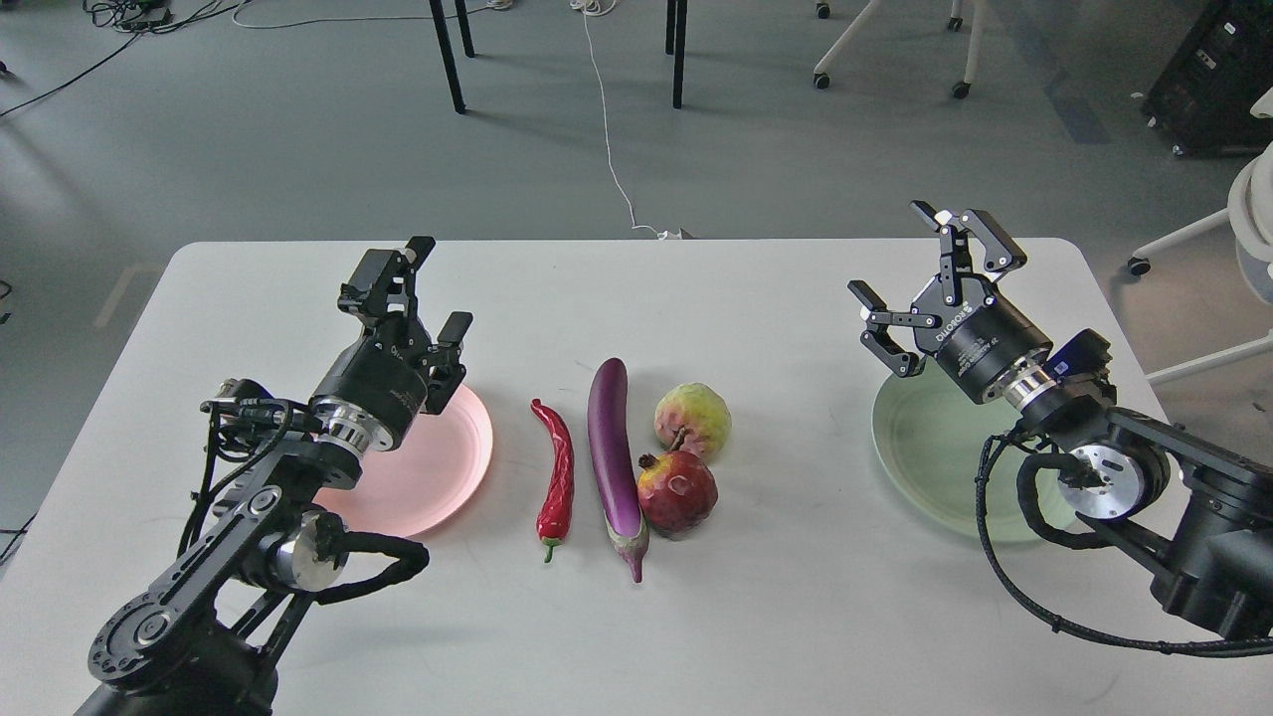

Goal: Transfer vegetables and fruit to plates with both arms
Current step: 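Move the right gripper toward the yellow peach beside the eggplant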

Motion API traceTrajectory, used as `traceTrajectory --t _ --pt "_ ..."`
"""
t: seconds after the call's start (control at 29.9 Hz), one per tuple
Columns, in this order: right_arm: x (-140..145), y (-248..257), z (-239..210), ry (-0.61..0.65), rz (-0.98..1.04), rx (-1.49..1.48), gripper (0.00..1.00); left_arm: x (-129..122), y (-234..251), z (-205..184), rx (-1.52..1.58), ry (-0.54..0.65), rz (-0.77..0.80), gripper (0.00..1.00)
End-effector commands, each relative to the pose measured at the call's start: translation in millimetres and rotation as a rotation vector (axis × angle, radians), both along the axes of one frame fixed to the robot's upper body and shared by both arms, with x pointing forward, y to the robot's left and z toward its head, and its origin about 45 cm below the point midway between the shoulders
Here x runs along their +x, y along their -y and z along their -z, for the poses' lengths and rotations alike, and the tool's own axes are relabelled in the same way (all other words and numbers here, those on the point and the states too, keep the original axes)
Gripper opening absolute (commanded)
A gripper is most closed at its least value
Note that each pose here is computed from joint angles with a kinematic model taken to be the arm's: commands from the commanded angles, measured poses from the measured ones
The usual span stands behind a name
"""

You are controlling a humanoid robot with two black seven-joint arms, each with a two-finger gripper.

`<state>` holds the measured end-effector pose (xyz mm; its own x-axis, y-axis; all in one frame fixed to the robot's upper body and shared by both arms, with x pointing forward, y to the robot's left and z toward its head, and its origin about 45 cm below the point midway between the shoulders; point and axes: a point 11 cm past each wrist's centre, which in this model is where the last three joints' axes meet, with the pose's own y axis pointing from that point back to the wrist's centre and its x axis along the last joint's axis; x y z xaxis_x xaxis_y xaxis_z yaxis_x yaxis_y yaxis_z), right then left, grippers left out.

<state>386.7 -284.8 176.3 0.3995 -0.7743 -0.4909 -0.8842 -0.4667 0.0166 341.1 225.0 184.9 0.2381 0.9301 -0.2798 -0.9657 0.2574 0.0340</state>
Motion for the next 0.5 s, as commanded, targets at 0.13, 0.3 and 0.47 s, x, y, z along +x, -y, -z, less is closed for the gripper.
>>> traceTrajectory --t 0.13,0.3,0.47 --pt "-6.7 17.8 -4.3 0.011 -0.028 -0.016 0.99 -4.5 5.9 5.3 0.0 -0.007 0.006 0.99" --pt "11.9 18.6 -58.0 0.179 -0.185 -0.227 0.99 -3.7 1.8 3.9 -0.003 -0.002 -0.003 0.99" --pt "23.9 -17.8 -108.0 0.424 -0.516 -0.705 0.99 -2.3 1.4 -2.0 -0.012 0.025 -0.008 0.99"
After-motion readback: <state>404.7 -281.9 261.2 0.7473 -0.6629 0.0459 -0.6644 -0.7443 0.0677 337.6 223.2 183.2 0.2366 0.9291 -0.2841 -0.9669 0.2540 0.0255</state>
